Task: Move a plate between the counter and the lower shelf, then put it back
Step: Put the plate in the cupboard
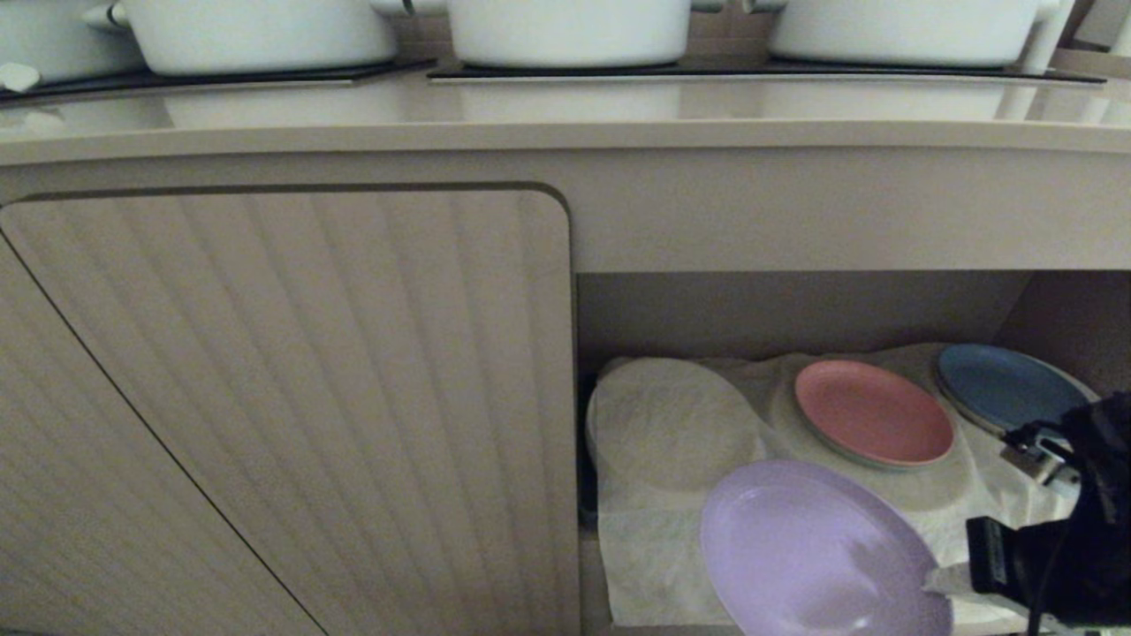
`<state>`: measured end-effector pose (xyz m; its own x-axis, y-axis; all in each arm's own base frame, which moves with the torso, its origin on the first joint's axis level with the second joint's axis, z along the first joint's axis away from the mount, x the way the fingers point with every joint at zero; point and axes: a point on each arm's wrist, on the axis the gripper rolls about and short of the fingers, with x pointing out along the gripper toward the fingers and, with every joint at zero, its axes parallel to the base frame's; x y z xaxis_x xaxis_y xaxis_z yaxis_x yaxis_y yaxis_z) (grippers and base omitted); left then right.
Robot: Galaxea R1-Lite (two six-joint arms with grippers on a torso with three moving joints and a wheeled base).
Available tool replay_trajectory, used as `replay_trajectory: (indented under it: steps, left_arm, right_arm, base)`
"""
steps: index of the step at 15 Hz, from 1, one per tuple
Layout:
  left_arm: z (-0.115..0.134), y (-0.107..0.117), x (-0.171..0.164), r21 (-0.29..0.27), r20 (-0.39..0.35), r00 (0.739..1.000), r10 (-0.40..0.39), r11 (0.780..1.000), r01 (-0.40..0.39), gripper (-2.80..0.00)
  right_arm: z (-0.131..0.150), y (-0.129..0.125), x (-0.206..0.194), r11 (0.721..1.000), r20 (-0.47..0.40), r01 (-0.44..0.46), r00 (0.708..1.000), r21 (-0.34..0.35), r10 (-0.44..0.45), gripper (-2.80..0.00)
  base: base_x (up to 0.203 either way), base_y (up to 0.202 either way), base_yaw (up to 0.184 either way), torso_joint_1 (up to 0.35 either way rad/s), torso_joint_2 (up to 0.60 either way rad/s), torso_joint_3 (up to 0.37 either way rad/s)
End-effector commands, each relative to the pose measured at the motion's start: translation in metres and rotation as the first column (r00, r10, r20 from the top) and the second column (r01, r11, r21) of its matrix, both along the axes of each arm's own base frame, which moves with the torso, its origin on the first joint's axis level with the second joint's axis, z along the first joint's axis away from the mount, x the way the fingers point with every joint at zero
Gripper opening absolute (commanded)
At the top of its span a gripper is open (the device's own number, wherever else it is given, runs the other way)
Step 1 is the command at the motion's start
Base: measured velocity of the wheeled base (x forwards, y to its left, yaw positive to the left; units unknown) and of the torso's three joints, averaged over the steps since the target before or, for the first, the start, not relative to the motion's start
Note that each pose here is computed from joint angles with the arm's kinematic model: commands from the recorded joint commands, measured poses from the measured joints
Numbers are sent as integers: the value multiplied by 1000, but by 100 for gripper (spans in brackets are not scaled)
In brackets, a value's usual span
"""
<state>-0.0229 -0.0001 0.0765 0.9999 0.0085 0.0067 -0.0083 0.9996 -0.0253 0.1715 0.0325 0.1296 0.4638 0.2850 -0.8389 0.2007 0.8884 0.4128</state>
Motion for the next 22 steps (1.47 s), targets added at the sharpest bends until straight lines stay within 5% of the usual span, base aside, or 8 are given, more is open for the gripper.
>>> replay_trajectory:
  steps: [1, 7, 13, 17, 22]
  left_arm:
    - [0, 0, 0, -1, -1, 1000, 1, 1000, -1, -280]
    - [0, 0, 0, -1, -1, 1000, 1, 1000, -1, -280]
    - [0, 0, 0, -1, -1, 1000, 1, 1000, -1, -280]
    - [0, 0, 0, -1, -1, 1000, 1, 1000, -1, -280]
    - [0, 0, 0, -1, -1, 1000, 1, 1000, -1, -280]
  right_arm:
    - [-13, 11, 24, 1000, -53, -20, 998, 1, 20, -280]
    - [-23, 38, 50, 997, 5, 3, 1000, 74, -3, -280]
    - [-29, 53, 63, 993, -6, 102, 995, 52, -102, -280]
    - [-35, 59, 73, 978, 12, 209, 978, -16, -209, -280]
    - [-36, 65, 84, 949, 24, 314, 949, -8, -314, -280]
  base:
    - [0, 0, 0, 0, 0, 0]
    - [0, 0, 0, 0, 0, 0]
    - [0, 0, 0, 0, 0, 0]
    - [0, 0, 0, 0, 0, 0]
    - [0, 0, 0, 0, 0, 0]
